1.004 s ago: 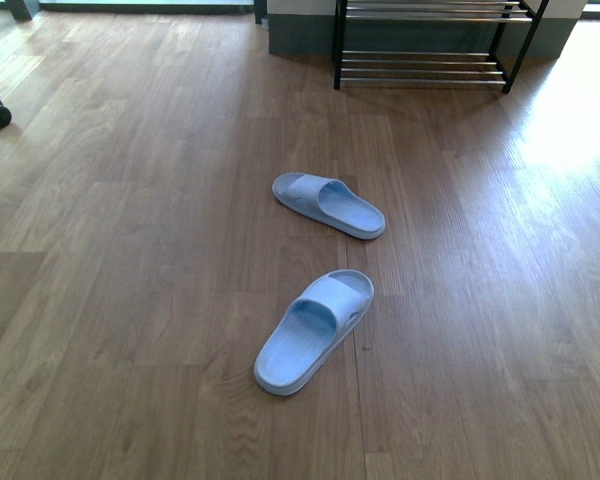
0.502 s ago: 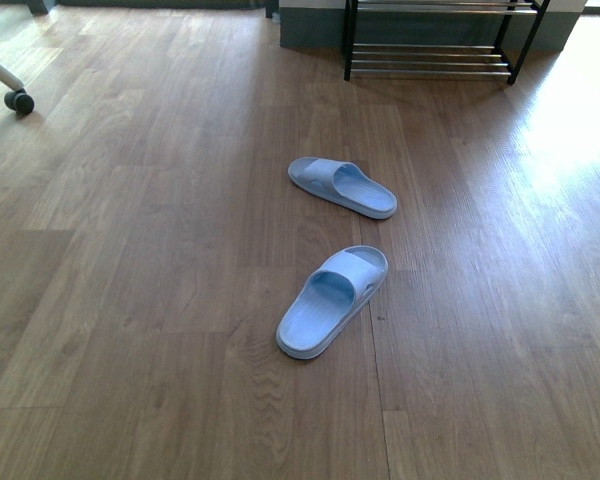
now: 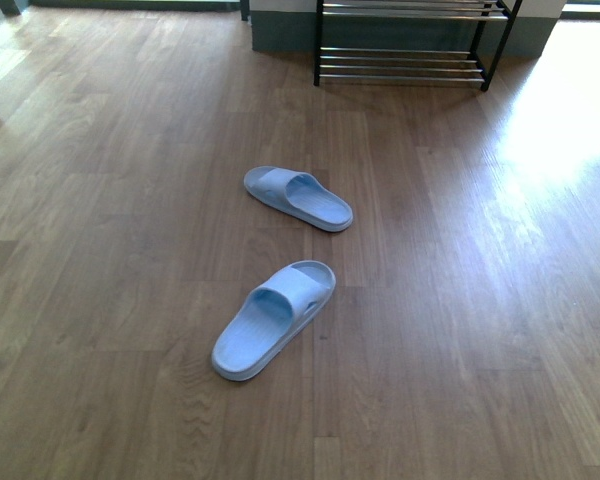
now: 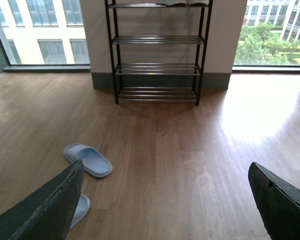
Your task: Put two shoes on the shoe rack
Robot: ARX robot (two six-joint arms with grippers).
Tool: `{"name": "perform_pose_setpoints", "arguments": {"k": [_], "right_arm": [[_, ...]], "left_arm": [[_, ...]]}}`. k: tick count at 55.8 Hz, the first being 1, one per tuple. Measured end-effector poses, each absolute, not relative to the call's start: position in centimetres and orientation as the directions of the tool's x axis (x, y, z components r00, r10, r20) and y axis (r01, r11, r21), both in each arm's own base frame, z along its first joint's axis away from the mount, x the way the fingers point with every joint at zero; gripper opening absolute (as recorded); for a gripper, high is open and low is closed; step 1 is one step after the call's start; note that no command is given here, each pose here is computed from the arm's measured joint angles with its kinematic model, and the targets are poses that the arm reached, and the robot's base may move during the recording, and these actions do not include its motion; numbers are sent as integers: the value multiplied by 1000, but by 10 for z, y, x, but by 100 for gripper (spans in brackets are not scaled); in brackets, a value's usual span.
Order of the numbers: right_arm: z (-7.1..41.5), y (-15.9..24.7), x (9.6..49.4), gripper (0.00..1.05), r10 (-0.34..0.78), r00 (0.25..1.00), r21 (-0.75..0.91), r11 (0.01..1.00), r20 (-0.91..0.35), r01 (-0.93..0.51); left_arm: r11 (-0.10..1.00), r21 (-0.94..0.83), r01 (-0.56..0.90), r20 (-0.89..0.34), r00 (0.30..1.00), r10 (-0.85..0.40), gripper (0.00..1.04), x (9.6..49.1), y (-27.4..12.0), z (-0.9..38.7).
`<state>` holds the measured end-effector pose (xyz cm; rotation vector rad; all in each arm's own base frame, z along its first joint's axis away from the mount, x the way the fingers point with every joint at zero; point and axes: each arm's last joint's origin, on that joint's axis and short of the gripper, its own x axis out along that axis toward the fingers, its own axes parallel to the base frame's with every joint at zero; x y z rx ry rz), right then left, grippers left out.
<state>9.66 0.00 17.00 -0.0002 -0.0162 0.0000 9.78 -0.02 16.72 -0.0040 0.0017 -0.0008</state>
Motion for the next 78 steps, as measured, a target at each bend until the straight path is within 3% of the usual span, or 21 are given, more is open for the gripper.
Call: {"name": "perform_pose_setpoints", "arguments": {"k": [46, 47, 52, 58, 63, 70, 78], "right_arm": [[170, 0, 97, 96, -3, 1000, 0, 1000, 16, 3], [170, 0, 97, 96, -3, 1000, 0, 1000, 16, 3], [170, 0, 97, 96, -2, 1000, 0, 1000, 15, 2], [170, 0, 97, 96, -2, 1000, 0, 1000, 15, 2], [170, 0, 97, 96, -3, 1000, 0, 1000, 15, 3], [170, 0, 97, 96, -3, 1000, 0, 1000, 15, 3], [170, 0, 97, 96, -3, 1000, 0, 1000, 15, 3]], "left_arm": [[1000, -4, 2, -2, 1000, -2, 95, 98, 0, 167], [1000, -12, -13, -15, 1000, 13, 95, 98, 0, 167], [972, -29, -235, -325, 921, 213, 95, 104, 3, 163], [977, 2, -211, -414, 890, 193, 95, 128, 3, 173], [989, 110, -99, -467, 873, 139, 95, 169, -7, 180], [965, 251, 71, -578, 811, 91, 95, 223, -28, 161], [903, 304, 302, -761, 647, 39, 95, 259, -54, 106]]}}
